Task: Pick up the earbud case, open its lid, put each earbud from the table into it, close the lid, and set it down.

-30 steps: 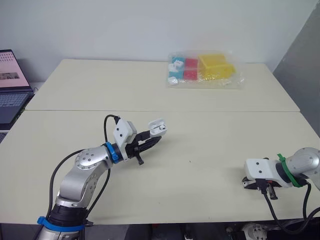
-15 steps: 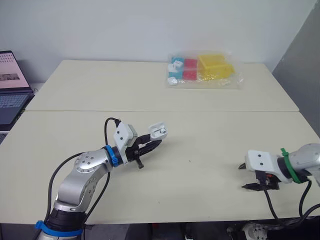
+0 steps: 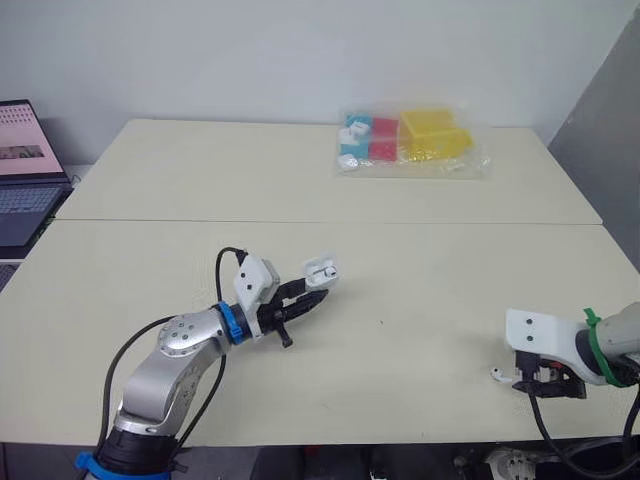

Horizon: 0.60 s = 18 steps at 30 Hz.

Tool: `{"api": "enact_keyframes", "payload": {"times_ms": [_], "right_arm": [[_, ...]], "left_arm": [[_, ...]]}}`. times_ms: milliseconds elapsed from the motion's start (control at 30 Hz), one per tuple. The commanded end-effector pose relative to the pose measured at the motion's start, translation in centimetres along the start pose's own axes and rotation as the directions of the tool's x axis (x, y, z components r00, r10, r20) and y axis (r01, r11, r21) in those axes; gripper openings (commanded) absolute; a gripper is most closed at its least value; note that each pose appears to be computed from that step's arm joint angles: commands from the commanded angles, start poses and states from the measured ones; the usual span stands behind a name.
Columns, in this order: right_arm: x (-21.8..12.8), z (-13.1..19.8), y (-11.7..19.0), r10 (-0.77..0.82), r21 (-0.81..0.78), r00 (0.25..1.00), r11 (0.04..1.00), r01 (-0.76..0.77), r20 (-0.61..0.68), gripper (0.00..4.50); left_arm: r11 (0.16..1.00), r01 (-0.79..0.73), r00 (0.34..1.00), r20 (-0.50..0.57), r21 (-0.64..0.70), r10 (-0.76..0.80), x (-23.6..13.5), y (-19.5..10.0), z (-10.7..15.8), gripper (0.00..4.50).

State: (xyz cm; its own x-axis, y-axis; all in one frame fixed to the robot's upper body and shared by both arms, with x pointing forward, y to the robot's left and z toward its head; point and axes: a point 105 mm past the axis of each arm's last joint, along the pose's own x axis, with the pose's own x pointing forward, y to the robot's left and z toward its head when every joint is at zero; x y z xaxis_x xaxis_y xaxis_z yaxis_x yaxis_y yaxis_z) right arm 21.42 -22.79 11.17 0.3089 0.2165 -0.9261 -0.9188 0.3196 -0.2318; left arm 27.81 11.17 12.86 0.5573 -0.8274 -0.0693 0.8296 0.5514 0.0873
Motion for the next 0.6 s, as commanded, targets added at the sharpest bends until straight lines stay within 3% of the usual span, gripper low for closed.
{"api": "enact_keyframes", "payload": {"times_ms": [33, 600], "right_arm": [[0.3, 0.7, -0.1, -0.018, -0.017, 1.0, 1.0, 0.018, 0.013, 3.21], [2.9, 0.2, 0.7, 0.009, 0.022, 1.0, 1.0, -0.009, -0.006, 3.21]], "left_arm": [[0.999, 0.008, 0.999, 0.041, 0.039, -0.01, 0.0, -0.6, 1.2, 0.79], [0.999, -0.006, 0.999, 0.039, 0.045, 0.004, -0.1, -0.4, 1.3, 0.79]]}}
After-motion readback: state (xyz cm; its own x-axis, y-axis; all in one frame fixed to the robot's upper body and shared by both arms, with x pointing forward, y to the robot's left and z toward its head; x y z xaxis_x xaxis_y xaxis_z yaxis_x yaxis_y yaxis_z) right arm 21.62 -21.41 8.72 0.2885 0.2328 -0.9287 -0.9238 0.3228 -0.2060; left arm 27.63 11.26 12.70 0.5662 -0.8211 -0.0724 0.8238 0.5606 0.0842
